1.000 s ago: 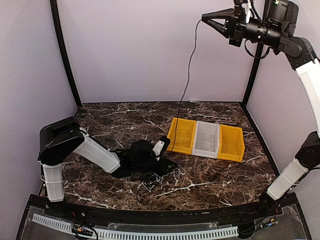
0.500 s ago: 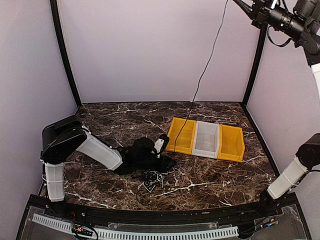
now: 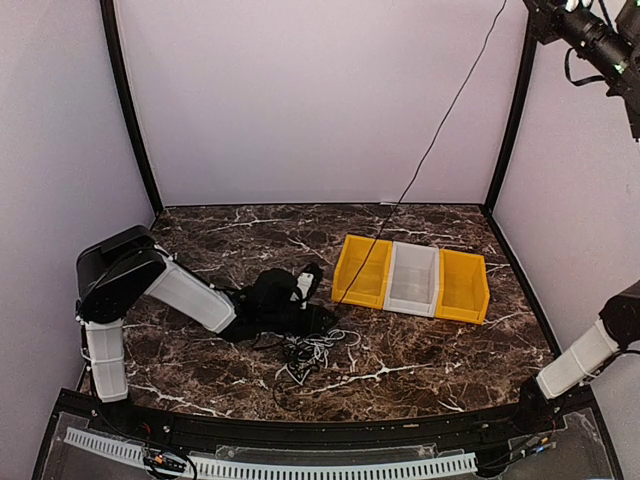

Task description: Untangle the cables

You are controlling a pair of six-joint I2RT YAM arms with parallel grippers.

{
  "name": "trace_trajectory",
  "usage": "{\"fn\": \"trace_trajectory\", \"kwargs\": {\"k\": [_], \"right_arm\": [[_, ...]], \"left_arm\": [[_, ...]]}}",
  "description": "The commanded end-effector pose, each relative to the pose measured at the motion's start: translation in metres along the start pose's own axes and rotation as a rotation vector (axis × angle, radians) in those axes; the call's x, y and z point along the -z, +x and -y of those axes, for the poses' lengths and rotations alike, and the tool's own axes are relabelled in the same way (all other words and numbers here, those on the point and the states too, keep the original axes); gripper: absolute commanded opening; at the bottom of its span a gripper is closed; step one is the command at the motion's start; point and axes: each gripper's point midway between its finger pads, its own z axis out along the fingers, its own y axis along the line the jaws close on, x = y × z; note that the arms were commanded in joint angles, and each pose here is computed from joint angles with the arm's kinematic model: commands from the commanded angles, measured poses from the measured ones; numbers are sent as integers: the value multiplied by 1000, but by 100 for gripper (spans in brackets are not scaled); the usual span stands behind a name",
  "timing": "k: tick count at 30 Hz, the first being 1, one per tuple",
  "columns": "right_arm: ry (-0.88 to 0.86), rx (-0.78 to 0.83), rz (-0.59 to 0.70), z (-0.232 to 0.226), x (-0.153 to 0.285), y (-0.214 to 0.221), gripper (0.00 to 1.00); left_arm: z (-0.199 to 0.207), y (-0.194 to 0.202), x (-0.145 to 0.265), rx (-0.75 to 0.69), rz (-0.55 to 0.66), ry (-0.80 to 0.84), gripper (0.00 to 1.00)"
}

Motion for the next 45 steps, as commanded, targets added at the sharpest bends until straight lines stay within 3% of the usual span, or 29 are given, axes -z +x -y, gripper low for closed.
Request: {"fn": "trace_trajectory", "kwargs": {"k": [1,7,16,19,20,22,24,31,40,45], "right_arm": [[5,16,-29,1,-5,20,0],[-391,-104,-293,-99,22,151,0],[-592,-109,-773,-182,168,333,0],[-743,-72,-881,-215,221,379,0],[-792,-67,-895,-224,234,388,5],[-870,-78,-917,-240,252,398,32],[-928,-80,-918,-253,258,400,44],[-1098,-55,-872,-319,247,402,49],[-1281,-339,-870,-400,207,410,54],[-1363,-413,-887,-427,195,417,62]], "left_arm": [[-34,20,29,-4,-56,-114,40],[-21,-18,67,-107,85,-111,42],[-20,-32,72,-200,102,-144,43],[-19,-34,68,-212,96,-149,44],[-18,-37,67,-211,104,-147,44],[-17,-40,68,-211,114,-146,44],[-16,-43,69,-210,124,-149,44],[-14,-52,84,-178,162,-158,44],[-16,-47,95,-135,174,-157,45],[-14,-50,103,-112,196,-145,45]]}}
